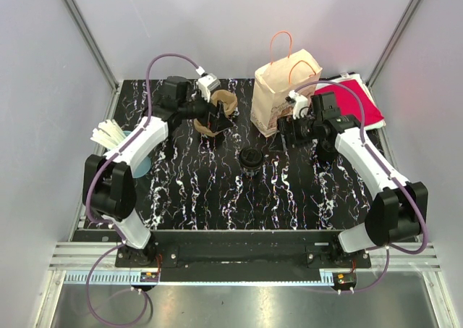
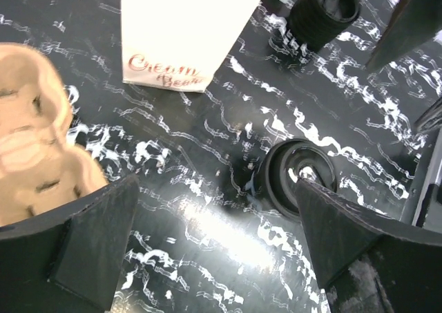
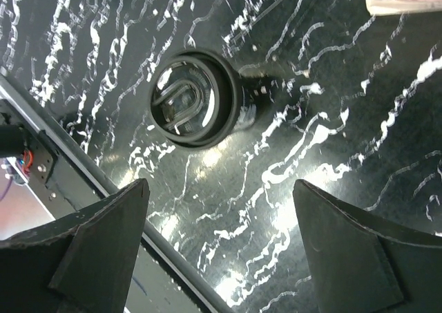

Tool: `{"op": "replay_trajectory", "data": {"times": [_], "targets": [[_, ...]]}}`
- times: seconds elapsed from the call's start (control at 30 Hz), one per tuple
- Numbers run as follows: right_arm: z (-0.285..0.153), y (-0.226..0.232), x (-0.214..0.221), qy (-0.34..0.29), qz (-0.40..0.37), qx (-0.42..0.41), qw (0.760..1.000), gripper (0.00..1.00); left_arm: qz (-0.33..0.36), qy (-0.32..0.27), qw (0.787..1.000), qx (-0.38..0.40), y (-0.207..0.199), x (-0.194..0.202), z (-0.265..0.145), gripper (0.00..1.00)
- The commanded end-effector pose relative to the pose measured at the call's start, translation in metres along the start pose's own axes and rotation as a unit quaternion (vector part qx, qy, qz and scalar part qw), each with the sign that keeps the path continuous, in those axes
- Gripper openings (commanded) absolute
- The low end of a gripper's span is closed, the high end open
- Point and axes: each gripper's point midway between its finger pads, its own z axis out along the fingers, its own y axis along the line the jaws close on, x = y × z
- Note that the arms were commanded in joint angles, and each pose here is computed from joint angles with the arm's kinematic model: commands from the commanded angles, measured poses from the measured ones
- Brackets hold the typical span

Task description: Pack the takeout coffee

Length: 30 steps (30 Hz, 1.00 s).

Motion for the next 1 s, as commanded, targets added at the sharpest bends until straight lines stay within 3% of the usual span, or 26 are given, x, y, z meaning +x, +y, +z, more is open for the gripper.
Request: {"op": "replay_trajectory", "data": {"times": [0.0, 0.3, 0.6, 0.97], "targets": [[0.003, 0.010, -0.016, -0.027, -0.002, -0.033, 0.999, 0.90, 0.014, -0.041, 0.999, 0.028, -0.010, -0.010, 0.006, 0.99], [0.042, -0.003, -0.022, -0.040, 0.036, -0.045, 0.998, 0.86, -0.008, -0.007, 1.000, 0.025, -0.004, 0.032, 0.013, 0.99], [0.071, 0.010, -0.006, -0.016, 0.057, -0.074, 0.995, 0.83, -0.032, -0.009, 0.998, 0.056, -0.013, 0.036, 0.023, 0.99], [0.083, 0.008, 0.010, -0.004, 0.064, -0.058, 0.996, 0.79, -0.003, 0.003, 0.998, 0.063, -0.022, 0.040, 0.029, 0.99]]}}
